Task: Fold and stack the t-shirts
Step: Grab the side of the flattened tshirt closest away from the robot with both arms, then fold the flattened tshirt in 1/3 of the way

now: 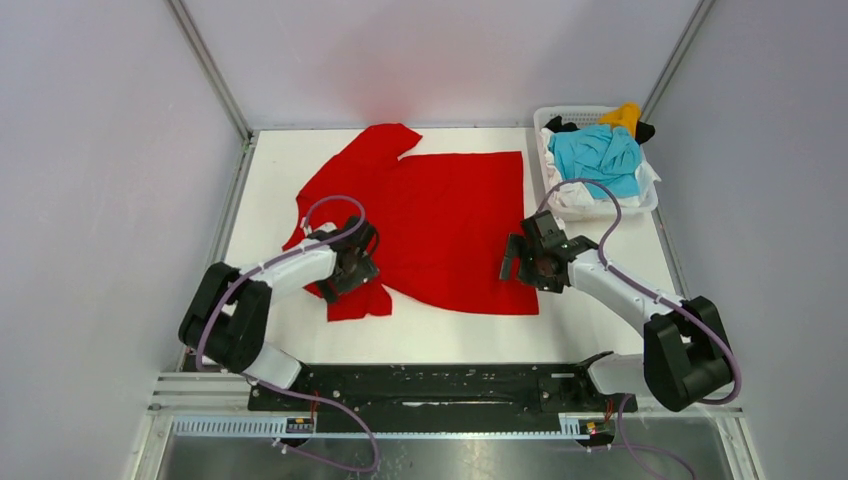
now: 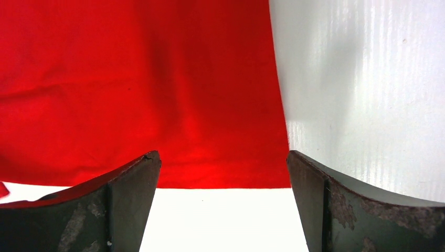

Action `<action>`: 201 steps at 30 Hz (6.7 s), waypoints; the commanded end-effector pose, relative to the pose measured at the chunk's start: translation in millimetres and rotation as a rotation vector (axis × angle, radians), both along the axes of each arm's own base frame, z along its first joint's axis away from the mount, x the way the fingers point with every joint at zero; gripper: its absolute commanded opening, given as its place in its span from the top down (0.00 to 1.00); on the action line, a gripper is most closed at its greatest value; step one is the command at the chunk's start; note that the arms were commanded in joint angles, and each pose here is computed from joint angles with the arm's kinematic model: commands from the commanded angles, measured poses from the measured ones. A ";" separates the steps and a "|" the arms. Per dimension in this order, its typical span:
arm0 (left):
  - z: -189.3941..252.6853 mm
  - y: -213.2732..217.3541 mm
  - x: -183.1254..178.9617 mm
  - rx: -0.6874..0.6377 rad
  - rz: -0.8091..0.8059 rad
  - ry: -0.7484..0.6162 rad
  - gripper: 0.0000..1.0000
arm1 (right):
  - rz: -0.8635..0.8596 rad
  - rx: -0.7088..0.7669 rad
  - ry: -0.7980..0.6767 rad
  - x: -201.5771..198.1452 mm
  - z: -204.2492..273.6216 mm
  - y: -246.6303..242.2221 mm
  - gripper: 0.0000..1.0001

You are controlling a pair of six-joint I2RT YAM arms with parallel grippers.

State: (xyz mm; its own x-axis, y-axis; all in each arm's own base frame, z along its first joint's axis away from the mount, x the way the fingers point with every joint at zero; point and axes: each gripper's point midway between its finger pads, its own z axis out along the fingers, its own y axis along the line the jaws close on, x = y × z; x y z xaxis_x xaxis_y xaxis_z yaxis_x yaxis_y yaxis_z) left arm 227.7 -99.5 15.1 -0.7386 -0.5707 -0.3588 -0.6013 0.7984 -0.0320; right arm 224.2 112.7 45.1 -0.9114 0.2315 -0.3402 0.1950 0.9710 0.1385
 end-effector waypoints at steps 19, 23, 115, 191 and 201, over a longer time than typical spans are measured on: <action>20.7 28.1 -37.0 -0.077 0.053 -0.082 0.03 | 0.018 -0.027 -0.062 14.3 7.8 -1.4 0.01; 5.9 23.8 -26.4 -0.064 0.058 -0.048 0.14 | 0.009 -0.029 -0.070 12.1 8.5 -3.9 0.00; 161.3 -51.8 65.9 -0.415 -0.208 -0.269 1.00 | -0.053 0.082 -0.001 -15.1 53.6 -7.7 1.00; -9.1 61.5 -20.5 -0.169 0.088 -0.040 0.01 | 0.098 0.186 0.137 -45.3 -38.5 30.1 0.00; 81.9 34.4 8.5 -0.353 0.019 -0.406 0.01 | 0.145 0.185 0.021 -57.8 -13.3 21.7 0.00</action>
